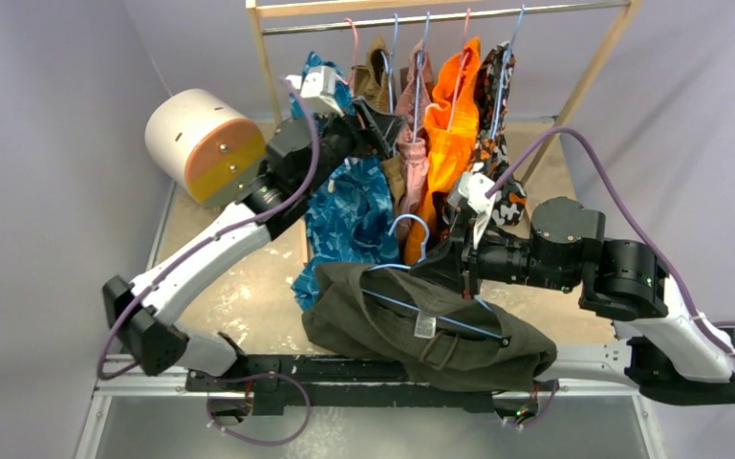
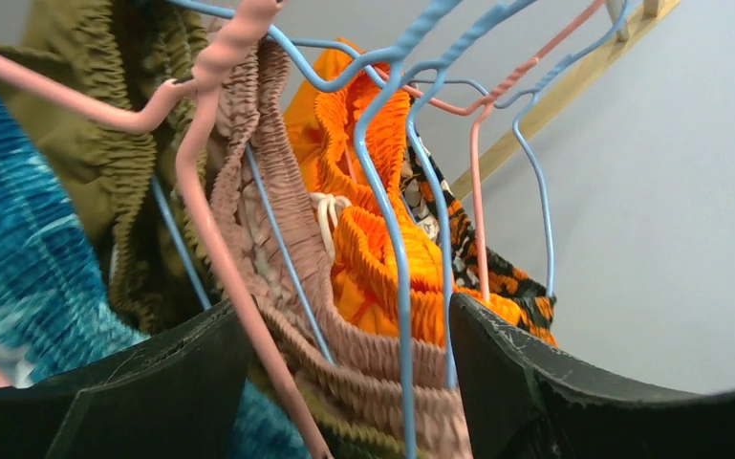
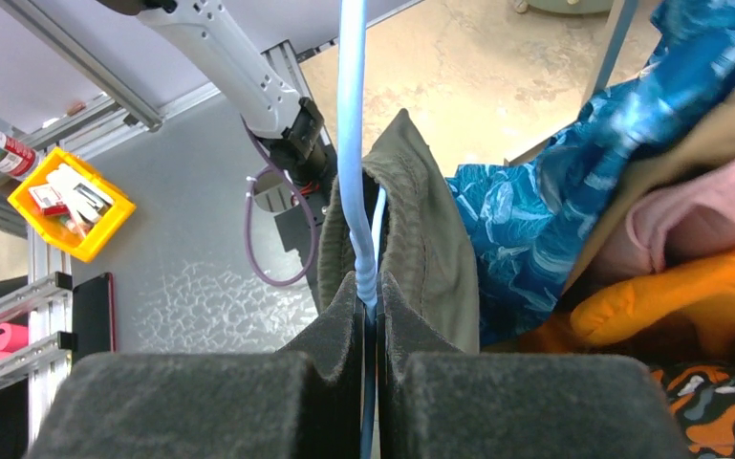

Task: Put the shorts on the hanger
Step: Adjust the hanger on the clothesline.

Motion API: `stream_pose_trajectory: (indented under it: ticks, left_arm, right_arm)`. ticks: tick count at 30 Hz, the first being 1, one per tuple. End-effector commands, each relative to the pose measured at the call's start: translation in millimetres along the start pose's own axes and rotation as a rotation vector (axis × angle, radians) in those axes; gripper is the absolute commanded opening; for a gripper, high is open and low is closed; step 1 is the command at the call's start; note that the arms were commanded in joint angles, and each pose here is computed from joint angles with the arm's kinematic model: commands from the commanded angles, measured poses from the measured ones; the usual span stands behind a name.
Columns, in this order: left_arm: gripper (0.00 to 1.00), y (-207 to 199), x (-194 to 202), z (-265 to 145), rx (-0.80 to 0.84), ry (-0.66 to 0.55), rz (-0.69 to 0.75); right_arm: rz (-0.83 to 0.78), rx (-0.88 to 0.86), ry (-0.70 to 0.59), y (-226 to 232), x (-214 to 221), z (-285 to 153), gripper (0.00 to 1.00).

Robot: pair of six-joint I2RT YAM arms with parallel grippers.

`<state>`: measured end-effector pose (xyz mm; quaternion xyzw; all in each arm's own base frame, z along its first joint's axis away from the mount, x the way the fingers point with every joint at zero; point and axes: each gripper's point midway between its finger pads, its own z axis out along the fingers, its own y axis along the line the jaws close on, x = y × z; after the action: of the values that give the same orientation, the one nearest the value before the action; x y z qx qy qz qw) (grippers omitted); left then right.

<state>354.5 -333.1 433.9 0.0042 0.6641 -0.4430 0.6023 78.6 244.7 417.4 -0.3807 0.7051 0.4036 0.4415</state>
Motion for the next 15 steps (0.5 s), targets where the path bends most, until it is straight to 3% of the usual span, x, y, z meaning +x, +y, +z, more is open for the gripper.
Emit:
stream_pose_trajectory:
  ticks: [1, 8, 15]
  left_arm:
    - [0.73, -14, -44, -47, 0.007, -0.086, 0.091]
    - [0.76, -21, -72, -85, 0.005, -0.115, 0.189]
    - [0.74, -16, -108, -94, -0.067, -0.245, 0.268]
  right_arm:
    - [-0.018, -0.017, -0.115, 5, -29, -16, 0.0]
    - [-0.028, -0.02, -0.124, 6, -33, -13, 0.0]
    - [-0.031, -0.022, -0.125, 6, -34, -9, 0.0]
